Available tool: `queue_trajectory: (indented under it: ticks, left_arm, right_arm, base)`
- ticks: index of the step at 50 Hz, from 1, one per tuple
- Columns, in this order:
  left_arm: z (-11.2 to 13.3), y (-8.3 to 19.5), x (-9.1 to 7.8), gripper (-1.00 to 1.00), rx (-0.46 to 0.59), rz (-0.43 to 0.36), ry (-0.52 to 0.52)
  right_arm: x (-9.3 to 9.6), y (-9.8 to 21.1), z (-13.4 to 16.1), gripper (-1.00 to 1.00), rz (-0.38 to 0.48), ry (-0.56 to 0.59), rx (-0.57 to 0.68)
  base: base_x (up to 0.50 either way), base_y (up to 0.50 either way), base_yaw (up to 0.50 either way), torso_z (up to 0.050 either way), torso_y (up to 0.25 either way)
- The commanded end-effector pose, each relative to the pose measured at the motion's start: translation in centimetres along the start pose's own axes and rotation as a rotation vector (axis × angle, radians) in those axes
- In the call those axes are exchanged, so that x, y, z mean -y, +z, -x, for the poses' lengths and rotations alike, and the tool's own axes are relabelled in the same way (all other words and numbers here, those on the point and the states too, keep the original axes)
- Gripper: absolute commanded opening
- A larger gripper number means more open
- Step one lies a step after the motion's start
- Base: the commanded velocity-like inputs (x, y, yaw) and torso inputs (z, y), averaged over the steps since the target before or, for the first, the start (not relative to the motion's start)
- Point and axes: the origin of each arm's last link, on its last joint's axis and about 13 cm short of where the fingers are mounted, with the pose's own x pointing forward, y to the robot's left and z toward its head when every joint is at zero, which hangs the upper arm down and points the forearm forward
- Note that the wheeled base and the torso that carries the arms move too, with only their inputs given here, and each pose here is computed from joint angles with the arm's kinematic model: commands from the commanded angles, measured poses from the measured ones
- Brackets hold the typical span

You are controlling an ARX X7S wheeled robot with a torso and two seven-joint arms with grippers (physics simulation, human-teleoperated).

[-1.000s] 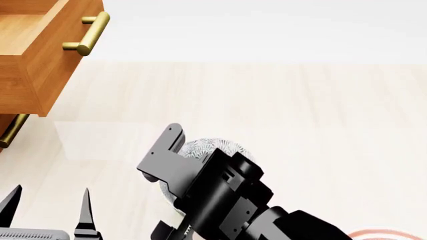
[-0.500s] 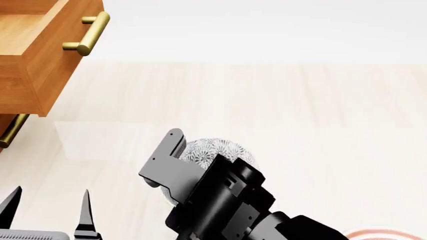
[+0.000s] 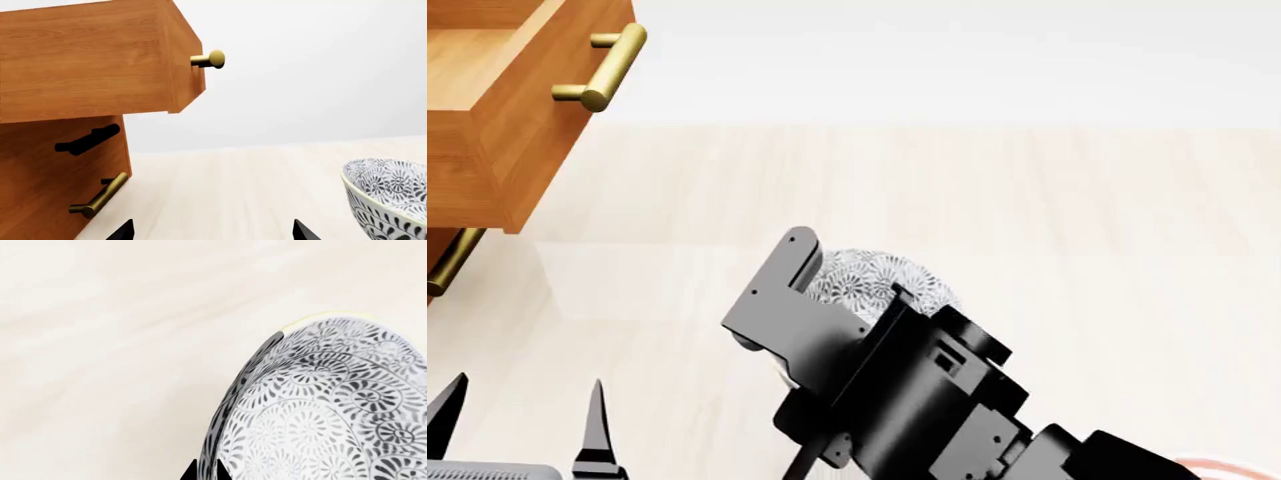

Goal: Put the bowl on the plate.

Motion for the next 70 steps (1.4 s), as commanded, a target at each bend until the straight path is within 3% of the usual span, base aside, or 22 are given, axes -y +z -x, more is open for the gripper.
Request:
queue_trajectory:
  ticks: [1,27,49,70]
  left_arm:
    - [0.0,-0.1,-0.1,1.00,0.002,0.002,0.002]
    - [0.0,0.1,0.0,1.00,0.002,-0.006,0.001]
    - [0.0,0.1,-0.1,1.00,0.003,-0.005,0.000]
    - [-0.1,0.4,-0.1,1.00,0.007,-0.002,0.003]
  right_arm:
    - [0.3,0.1,2.9,-1.00,0.029,-0.093,0.035]
    - [-0.6,-0.6,9.6,-1.00,0.133,-0.242,-0.041]
    - [-1.4,-2.6,15.2,-1.00,0.082,-0.350,-0.042]
    - [-3.0,-4.9,18.2,-1.00,0.046,-0.385,-0.088]
  base:
    - [0.00,0.00,0.00,0.000,0.000]
    - [0.00,0.00,0.00,0.000,0.000]
    - [0.00,0.00,0.00,0.000,0.000]
    - [0.00,0.00,0.00,0.000,0.000]
